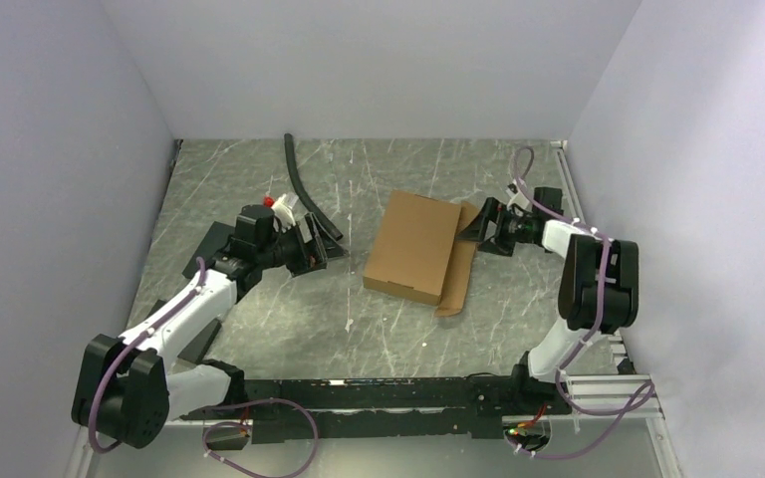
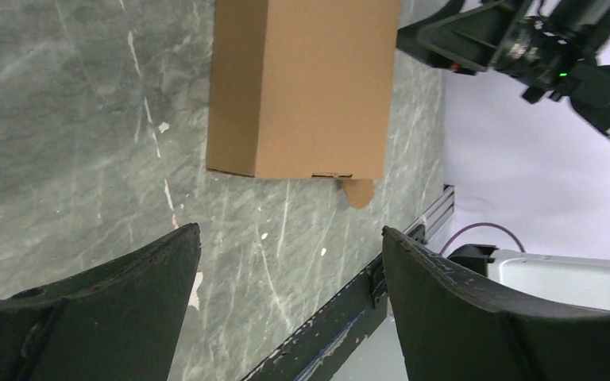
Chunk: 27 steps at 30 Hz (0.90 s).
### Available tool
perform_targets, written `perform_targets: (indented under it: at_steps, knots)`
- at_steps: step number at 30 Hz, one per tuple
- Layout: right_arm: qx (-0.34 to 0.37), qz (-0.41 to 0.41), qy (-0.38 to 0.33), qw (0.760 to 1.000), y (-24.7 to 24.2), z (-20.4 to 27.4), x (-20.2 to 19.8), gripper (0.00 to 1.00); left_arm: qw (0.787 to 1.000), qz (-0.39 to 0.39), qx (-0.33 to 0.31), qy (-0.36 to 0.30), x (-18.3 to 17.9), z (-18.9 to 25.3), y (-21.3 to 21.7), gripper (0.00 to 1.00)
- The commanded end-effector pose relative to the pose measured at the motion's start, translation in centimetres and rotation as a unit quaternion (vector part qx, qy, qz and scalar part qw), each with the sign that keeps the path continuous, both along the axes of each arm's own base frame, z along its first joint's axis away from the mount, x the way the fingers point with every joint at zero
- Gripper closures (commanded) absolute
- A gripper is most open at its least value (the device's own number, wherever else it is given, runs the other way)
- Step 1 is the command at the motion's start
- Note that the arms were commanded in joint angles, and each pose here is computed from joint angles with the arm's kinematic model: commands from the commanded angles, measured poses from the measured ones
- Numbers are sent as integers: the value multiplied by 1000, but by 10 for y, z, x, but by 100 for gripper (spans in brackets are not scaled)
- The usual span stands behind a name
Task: Fold the paper box
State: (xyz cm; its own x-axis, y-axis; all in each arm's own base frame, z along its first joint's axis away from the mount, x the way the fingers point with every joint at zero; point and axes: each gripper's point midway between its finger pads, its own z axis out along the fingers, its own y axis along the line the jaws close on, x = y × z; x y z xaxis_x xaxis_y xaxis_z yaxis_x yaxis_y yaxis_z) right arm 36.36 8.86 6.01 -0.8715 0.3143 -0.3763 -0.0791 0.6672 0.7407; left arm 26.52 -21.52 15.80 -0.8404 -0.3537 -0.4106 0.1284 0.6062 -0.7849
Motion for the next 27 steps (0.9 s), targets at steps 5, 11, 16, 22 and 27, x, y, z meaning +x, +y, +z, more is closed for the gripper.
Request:
perform_targets:
  at_steps: [5,11,16,22,27]
  knots:
    - [-136,124,-187,965,-35,63,-31,0,998,-25,50,-38,4,6,-3,12]
    - [-131,345,-458,808,12,98,-110,0,993,-11,51,-108,18,22,-7,11]
    - [-130,473,-523,697,48,84,-155,10,990,3,8,-140,26,26,-13,5]
    - [-177,552,-528,621,74,39,-182,38,997,-22,4,-73,25,0,-25,9]
    - [-224,569,-508,606,65,18,-178,55,996,-9,30,-82,27,-7,-26,10]
